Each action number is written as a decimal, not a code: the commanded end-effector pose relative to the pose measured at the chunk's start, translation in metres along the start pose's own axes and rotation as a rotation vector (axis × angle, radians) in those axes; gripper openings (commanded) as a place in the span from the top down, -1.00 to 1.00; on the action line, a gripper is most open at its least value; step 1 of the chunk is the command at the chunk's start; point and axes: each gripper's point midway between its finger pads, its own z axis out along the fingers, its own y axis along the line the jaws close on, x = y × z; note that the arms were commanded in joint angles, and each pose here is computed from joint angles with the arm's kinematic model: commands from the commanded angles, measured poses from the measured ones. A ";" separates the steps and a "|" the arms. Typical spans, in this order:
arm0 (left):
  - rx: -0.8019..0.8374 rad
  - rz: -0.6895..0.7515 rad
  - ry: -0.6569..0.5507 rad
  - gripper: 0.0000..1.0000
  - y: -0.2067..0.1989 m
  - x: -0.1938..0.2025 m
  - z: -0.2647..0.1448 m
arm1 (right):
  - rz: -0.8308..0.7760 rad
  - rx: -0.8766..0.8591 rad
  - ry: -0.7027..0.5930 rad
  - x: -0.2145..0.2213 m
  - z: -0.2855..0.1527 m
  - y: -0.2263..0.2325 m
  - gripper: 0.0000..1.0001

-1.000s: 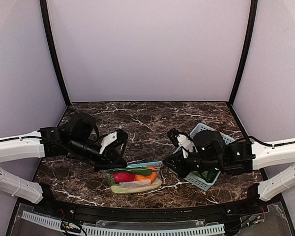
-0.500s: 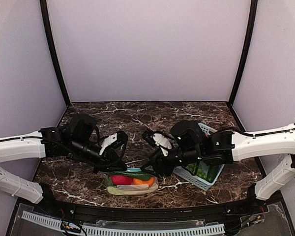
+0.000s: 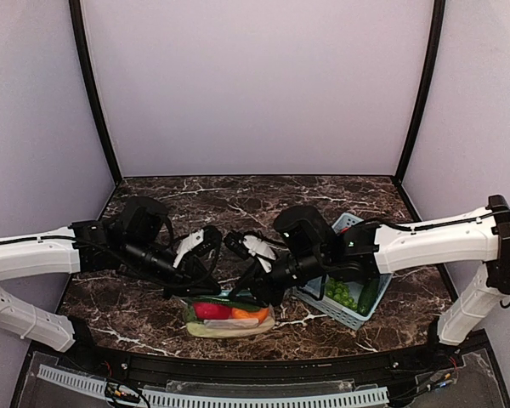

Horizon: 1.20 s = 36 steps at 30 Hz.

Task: Place the food in the zip-top bag and seal the zipper
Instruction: Hold the zipper food storage bag at the center of the board, then zip the zipper of the food storage bag.

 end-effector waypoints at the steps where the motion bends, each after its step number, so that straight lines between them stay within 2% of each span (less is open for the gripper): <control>1: 0.016 -0.011 -0.002 0.99 0.000 0.004 0.002 | -0.007 -0.030 -0.024 -0.011 0.003 0.004 0.31; 4: 0.014 -0.011 -0.004 0.99 0.000 0.004 0.002 | -0.003 -0.029 -0.019 -0.009 0.004 0.003 0.43; 9: 0.013 -0.010 -0.004 0.99 0.000 0.004 0.002 | 0.005 -0.012 -0.014 -0.007 0.006 -0.001 0.98; 10: 0.011 -0.010 -0.003 0.99 0.000 0.004 0.002 | 0.006 -0.005 -0.013 -0.005 0.005 -0.003 1.00; 36: -0.031 -0.001 0.059 0.99 0.005 0.016 -0.002 | 0.037 0.100 0.060 0.030 -0.044 -0.018 1.00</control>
